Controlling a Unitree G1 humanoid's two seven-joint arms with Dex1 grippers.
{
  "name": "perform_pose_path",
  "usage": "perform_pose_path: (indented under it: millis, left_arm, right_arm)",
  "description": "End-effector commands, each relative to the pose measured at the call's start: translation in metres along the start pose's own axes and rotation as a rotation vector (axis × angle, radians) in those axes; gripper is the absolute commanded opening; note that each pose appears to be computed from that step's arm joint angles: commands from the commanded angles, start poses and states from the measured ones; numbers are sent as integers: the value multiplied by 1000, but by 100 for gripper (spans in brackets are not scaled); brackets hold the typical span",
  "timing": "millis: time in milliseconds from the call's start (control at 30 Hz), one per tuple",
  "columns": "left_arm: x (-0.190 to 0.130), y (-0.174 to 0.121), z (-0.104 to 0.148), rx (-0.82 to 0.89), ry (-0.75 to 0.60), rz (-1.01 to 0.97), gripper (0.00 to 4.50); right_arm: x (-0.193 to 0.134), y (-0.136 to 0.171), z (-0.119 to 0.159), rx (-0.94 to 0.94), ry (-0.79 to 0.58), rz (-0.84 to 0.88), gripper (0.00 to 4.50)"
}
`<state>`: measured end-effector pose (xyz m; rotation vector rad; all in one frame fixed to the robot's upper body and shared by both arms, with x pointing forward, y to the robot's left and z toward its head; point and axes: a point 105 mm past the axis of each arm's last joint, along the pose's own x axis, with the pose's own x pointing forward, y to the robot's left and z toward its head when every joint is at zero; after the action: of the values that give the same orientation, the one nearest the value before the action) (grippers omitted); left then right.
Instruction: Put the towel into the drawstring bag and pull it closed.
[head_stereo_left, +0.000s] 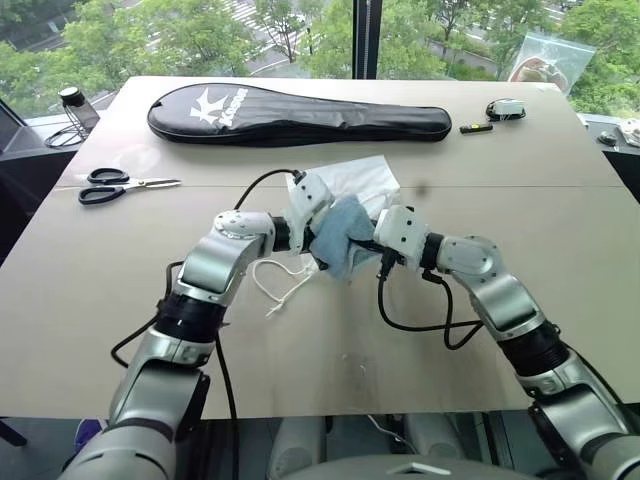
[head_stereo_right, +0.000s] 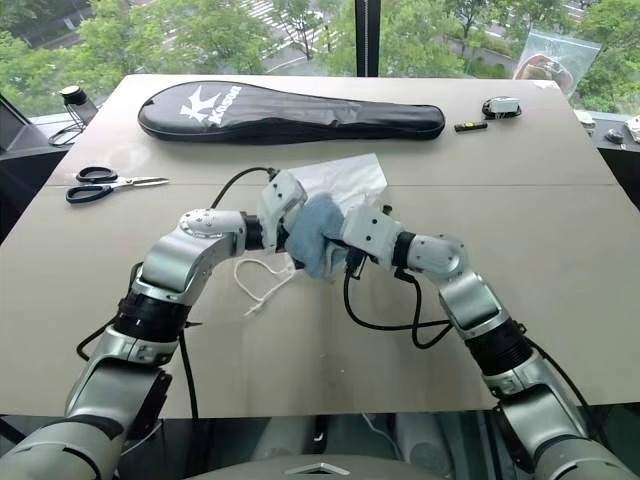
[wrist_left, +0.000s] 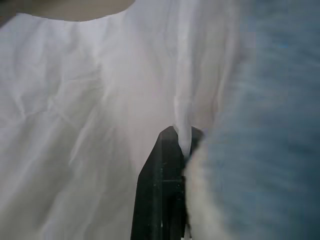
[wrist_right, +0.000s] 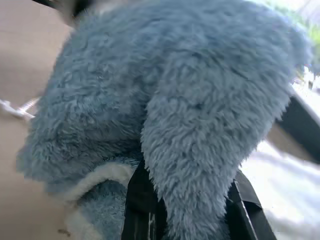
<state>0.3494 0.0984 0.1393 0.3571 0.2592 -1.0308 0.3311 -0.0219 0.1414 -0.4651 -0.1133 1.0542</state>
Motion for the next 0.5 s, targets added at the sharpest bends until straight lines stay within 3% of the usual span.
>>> perform_pose_path:
  millis: [33, 200, 367, 500]
  left_arm:
    - [-1, -17, 29, 118, -105, -62, 0]
    - [-4, -7, 37, 84, -146, -4, 0]
    - [-4, 8, 50, 9, -200, 81, 0]
    - [-2, 2, 57, 4, -224, 50, 0]
  right_arm:
    - [-6, -14, -16, 132, 85, -83, 5]
    - [-11, -3, -37, 171, 210, -58, 5]
    - [-14, 12, -47, -136, 309, 47, 5]
    - [-8, 13, -44, -159, 317, 70, 5]
